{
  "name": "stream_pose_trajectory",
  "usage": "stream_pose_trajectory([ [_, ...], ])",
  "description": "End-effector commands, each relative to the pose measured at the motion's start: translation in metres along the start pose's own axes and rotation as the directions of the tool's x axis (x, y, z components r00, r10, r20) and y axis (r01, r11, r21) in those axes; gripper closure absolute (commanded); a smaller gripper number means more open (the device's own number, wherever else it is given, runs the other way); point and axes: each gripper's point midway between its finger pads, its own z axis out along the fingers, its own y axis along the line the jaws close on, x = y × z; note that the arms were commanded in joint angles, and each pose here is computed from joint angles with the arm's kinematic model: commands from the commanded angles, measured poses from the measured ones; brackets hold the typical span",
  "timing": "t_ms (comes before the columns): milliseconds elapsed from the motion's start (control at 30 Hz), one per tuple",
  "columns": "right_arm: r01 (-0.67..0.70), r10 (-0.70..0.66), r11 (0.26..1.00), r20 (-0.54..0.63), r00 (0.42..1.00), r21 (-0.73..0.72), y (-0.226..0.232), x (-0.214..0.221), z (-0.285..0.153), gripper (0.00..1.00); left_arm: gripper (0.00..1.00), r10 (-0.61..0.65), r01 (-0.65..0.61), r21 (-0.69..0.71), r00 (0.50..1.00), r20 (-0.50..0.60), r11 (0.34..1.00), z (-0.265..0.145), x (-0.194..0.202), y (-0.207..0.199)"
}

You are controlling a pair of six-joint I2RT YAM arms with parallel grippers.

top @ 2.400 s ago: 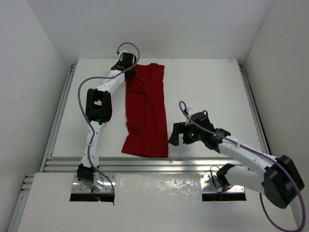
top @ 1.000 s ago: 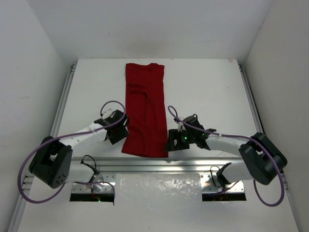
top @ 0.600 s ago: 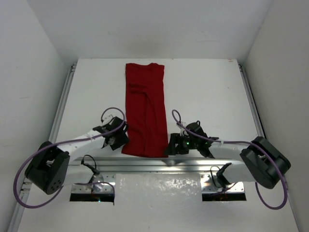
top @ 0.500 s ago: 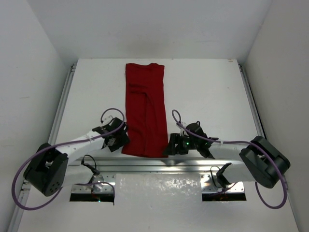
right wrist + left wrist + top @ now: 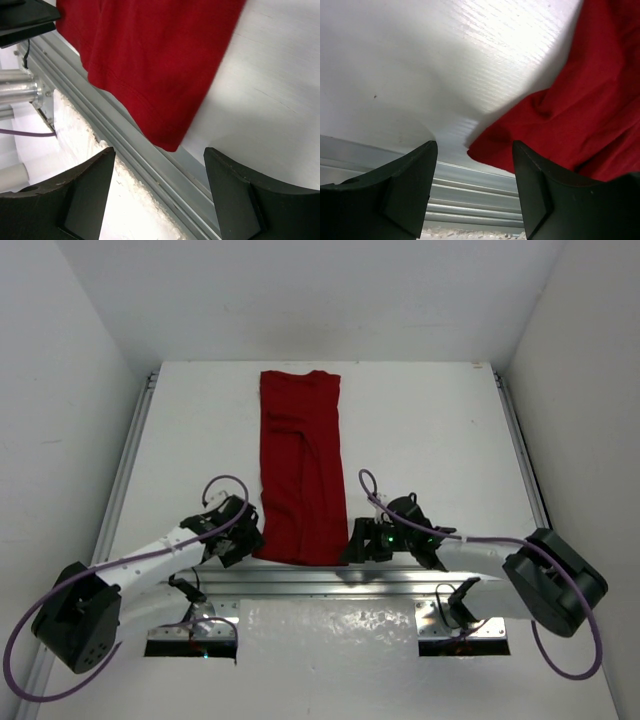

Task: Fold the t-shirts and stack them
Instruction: Grab the bottom of the folded rectangular tshirt with both arms

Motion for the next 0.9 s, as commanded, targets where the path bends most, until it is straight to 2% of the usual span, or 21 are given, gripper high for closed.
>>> stream_pose_trajectory([
  [0,0.014,-0.012,0.997,-0.027,1.0,0.074,-0.017,0.013,-0.004,0.25,0.4,0.012,-0.012,0.007,1.0,-0.007,1.0,0.007,0.006,0.001],
  [67,0.017,-0.015,0.997,-0.03,0.999,0.07,-0.017,0.015,-0.005,0.25,0.4,0.016,-0.016,0.009,1.0,-0.001,1.0,0.009,0.004,-0.001],
  [167,0.018,-0.016,0.997,-0.036,0.999,0.069,-0.018,0.018,-0.006,0.25,0.49,0.034,-0.034,0.013,0.999,-0.002,0.999,0.012,0.003,-0.006],
  [200,0.016,-0.014,0.997,-0.036,0.999,0.069,-0.019,0.018,-0.006,0.25,0.6,0.039,-0.039,0.007,0.999,-0.009,0.999,0.014,0.004,-0.006],
  [267,0.017,-0.015,0.998,-0.035,0.999,0.068,-0.019,0.019,-0.007,0.25,0.65,0.045,-0.045,0.0,0.999,-0.011,0.999,0.014,0.004,-0.006],
  [300,0.019,-0.017,0.997,-0.035,0.999,0.071,-0.019,0.02,-0.008,0.25,0.72,0.043,-0.043,0.001,0.999,-0.014,0.999,0.014,0.004,-0.006],
  [367,0.023,-0.021,0.997,-0.031,0.999,0.073,-0.018,0.018,-0.009,0.25,0.75,0.047,-0.047,0.001,0.999,-0.02,0.999,0.014,0.006,-0.005],
  [433,0.028,-0.026,0.997,-0.029,0.999,0.075,-0.018,0.017,-0.009,0.25,0.83,0.051,-0.05,0.007,0.998,-0.021,0.999,0.013,0.006,-0.005],
  [467,0.029,-0.027,0.997,-0.027,0.999,0.073,-0.017,0.016,-0.009,0.25,0.94,0.056,-0.056,0.013,0.998,-0.023,0.998,0.013,0.007,-0.005],
  [500,0.029,-0.026,0.997,-0.03,0.999,0.072,-0.017,0.016,-0.009,0.25,1.0,0.06,-0.059,0.02,0.998,-0.025,0.998,0.013,0.007,-0.006],
  [700,0.025,-0.019,0.996,-0.058,0.998,0.091,-0.01,0.022,-0.001,0.28,1.0,0.035,-0.029,0.095,0.997,-0.063,0.995,-0.001,0.022,-0.014],
  [867,-0.033,0.037,0.984,-0.016,0.999,0.176,-0.026,0.027,0.004,0.4,1.0,-0.014,0.023,0.145,0.998,-0.064,0.989,-0.012,0.03,-0.018],
])
